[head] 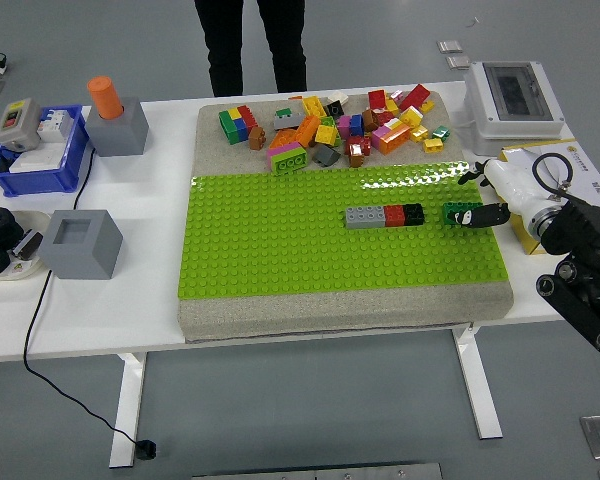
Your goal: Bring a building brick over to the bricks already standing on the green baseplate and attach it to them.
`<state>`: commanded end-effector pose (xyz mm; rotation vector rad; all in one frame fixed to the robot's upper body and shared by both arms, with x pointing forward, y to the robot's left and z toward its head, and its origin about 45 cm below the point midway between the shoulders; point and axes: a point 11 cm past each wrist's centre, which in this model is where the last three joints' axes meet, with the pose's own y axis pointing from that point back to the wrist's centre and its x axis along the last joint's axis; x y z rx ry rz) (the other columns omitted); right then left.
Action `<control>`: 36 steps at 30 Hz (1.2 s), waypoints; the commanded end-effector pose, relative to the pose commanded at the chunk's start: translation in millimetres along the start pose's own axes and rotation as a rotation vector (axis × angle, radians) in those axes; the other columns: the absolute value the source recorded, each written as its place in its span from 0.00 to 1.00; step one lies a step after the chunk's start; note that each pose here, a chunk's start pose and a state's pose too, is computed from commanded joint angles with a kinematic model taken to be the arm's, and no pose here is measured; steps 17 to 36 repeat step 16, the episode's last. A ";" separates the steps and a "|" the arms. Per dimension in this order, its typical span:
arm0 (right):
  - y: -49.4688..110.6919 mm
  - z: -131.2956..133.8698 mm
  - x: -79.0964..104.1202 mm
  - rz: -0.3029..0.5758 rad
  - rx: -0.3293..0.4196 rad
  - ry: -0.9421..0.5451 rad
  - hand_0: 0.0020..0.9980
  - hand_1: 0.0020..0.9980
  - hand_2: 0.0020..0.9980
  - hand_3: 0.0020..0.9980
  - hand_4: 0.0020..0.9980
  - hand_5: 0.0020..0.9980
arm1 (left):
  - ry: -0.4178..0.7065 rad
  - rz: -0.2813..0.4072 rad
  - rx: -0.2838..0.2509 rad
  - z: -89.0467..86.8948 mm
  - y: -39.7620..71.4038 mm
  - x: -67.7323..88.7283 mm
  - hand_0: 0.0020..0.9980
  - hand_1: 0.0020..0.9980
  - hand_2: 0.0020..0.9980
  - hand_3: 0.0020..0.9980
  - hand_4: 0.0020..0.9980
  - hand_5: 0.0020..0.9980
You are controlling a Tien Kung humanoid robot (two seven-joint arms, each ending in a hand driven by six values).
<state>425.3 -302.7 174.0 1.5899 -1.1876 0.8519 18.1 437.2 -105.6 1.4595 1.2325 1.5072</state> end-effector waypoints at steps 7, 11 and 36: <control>0.3 0.4 1.2 0.007 0.000 -0.006 0.77 0.74 0.79 0.65 0.89 0.31 | -0.002 0.001 -0.001 0.3 0.1 0.3 0.78 0.78 0.72 0.45 1.00 0.84; 0.5 0.9 1.4 0.009 0.000 -0.009 0.77 0.74 0.79 0.65 0.89 0.30 | -0.004 0.002 -0.001 0.3 0.1 0.5 0.78 0.78 0.72 0.45 1.00 0.84; 1.2 2.6 1.5 0.008 -0.005 0.014 0.77 0.74 0.79 0.65 0.89 0.30 | -0.004 0.001 0.001 -0.2 0.0 0.1 0.78 0.78 0.72 0.45 1.00 0.84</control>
